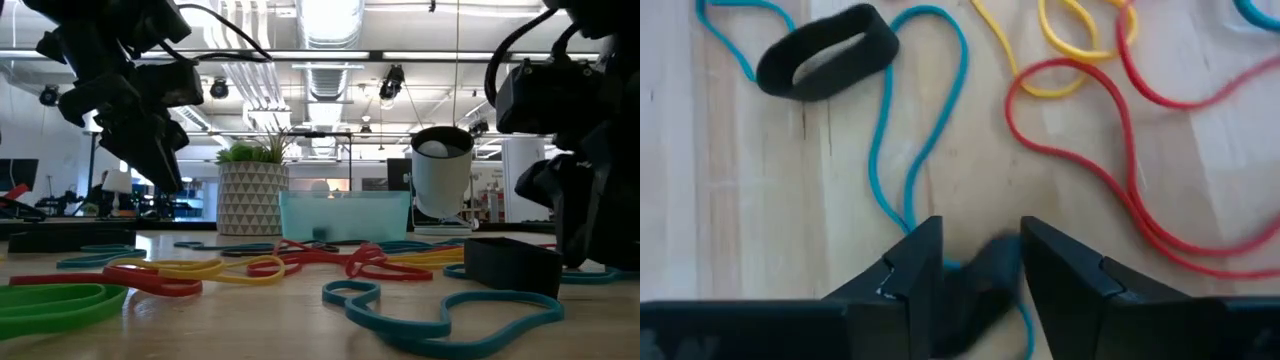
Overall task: Pick and place rubber bands into bin
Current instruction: Put the black rubber band into the green bin
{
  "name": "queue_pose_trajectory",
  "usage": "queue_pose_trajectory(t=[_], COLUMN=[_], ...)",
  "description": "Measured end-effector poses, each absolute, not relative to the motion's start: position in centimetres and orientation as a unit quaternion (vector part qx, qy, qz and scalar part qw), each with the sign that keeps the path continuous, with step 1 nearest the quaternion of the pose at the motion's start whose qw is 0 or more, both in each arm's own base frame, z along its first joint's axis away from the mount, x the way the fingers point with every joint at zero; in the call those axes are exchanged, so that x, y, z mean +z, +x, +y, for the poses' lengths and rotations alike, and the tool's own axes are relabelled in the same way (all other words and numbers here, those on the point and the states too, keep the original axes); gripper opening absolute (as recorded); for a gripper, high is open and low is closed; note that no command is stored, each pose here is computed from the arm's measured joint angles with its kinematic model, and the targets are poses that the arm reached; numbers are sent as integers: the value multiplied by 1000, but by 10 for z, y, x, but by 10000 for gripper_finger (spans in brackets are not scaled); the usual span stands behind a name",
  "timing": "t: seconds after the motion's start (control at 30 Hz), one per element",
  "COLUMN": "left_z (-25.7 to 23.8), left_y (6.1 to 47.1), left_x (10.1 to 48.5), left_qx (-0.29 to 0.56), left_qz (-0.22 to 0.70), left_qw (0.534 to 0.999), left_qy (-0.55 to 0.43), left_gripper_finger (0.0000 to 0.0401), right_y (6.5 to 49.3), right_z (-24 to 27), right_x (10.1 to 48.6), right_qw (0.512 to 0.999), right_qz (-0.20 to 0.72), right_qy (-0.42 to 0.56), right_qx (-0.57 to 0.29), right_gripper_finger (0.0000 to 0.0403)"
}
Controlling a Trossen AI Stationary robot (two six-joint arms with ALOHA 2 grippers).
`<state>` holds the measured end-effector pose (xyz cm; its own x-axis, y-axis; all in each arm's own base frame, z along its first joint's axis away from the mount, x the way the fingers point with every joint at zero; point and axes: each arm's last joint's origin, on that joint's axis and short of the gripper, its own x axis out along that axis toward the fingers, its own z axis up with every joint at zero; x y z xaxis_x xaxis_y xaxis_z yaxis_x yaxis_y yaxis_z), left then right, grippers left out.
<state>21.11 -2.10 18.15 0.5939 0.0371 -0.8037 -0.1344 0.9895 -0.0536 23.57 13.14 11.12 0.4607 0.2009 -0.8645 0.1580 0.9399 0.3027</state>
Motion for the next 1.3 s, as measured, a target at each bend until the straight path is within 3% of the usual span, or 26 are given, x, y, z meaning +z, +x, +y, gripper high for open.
queue_pose_trajectory(t=[0.13,0.37,0.67,0.93,1.17,1.3], left_z=[-21,-21,-21,-21,-21,-21], left_y=[211,211,212,212,213,214], left_x=[182,182,182,182,183,184], left_qx=[48,48,48,47,46,46], left_qz=[448,448,446,445,438,434], left_qw=[891,891,892,893,896,898], left_qy=[-54,-54,-54,-54,-55,-55], left_gripper_finger=[91,91,91,91,91,91], right_y=[241,240,237,246,253,259], right_z=[134,134,132,135,132,123], right_x=[117,136,138,169,223,253], right_qw=[840,838,835,862,907,924], right_qz=[523,535,541,501,417,351], right_qy=[144,98,91,55,-47,-144], right_qx=[22,39,25,48,18,-47], right_gripper_finger=[105,15,9,9,9,9])
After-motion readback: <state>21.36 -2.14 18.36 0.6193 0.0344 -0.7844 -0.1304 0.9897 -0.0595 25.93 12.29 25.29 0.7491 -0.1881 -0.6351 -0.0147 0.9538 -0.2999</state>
